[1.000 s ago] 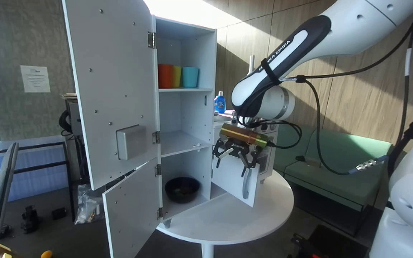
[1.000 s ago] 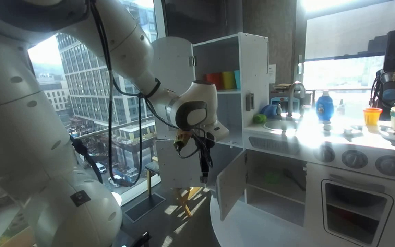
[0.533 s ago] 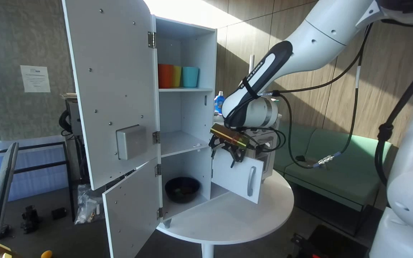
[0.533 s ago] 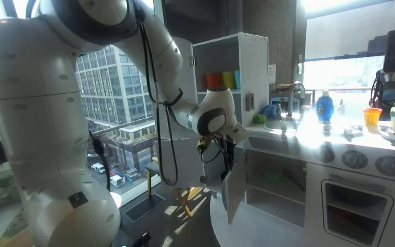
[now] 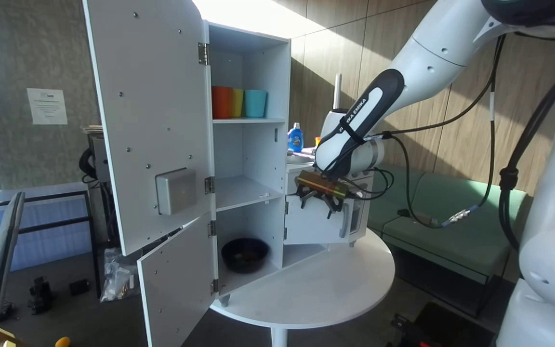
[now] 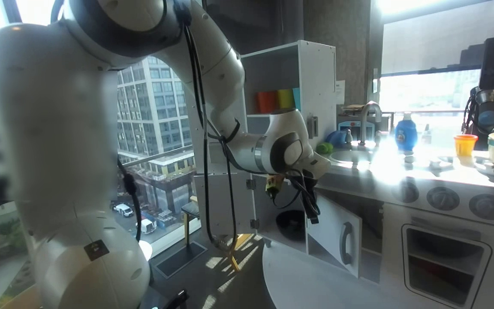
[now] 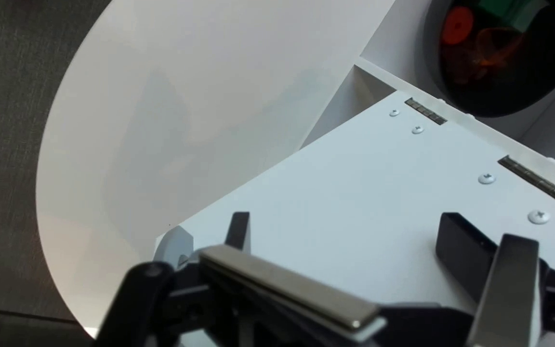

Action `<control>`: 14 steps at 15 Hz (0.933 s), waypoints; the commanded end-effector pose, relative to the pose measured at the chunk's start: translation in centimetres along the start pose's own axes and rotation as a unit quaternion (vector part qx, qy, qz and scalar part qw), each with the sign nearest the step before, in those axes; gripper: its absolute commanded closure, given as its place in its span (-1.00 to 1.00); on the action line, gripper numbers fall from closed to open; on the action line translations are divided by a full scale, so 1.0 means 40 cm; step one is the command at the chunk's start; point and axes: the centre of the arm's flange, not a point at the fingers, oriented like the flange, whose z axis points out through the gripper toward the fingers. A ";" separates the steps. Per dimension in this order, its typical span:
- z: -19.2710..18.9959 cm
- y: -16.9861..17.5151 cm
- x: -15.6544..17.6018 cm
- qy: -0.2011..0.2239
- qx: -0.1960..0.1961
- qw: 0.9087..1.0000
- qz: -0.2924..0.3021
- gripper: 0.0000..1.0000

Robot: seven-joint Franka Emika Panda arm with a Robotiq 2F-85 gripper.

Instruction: Close two doors on the white object

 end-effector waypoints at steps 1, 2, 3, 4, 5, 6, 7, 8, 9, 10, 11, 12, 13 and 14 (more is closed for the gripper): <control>-0.037 -0.006 0.037 0.013 0.019 0.999 -0.024 -1.00; -0.031 -0.010 0.048 0.013 0.013 0.999 -0.026 -1.00; -0.019 -0.015 0.060 0.022 0.003 0.999 -0.023 -1.00; -0.009 -0.014 0.069 0.031 -0.009 0.999 -0.016 -1.00; 0.006 -0.012 0.083 0.046 -0.018 0.999 -0.012 -1.00; 0.013 -0.008 0.097 0.062 -0.016 0.998 -0.009 -1.00; 0.015 -0.001 0.115 0.081 -0.012 0.997 0.004 -1.00; 0.016 0.006 0.131 0.091 -0.008 0.996 0.012 -1.00; 0.019 0.011 0.145 0.094 -0.005 0.995 0.016 -1.00; 0.019 0.017 0.154 0.090 0.001 0.996 0.024 -1.00; 0.016 0.025 0.157 0.087 -0.003 0.996 0.029 -1.00; 0.005 0.033 0.156 0.083 -0.009 0.996 0.028 -1.00; -0.009 0.041 0.154 0.080 -0.014 0.996 0.028 -1.00; -0.024 0.050 0.152 0.074 -0.019 0.997 0.022 -1.00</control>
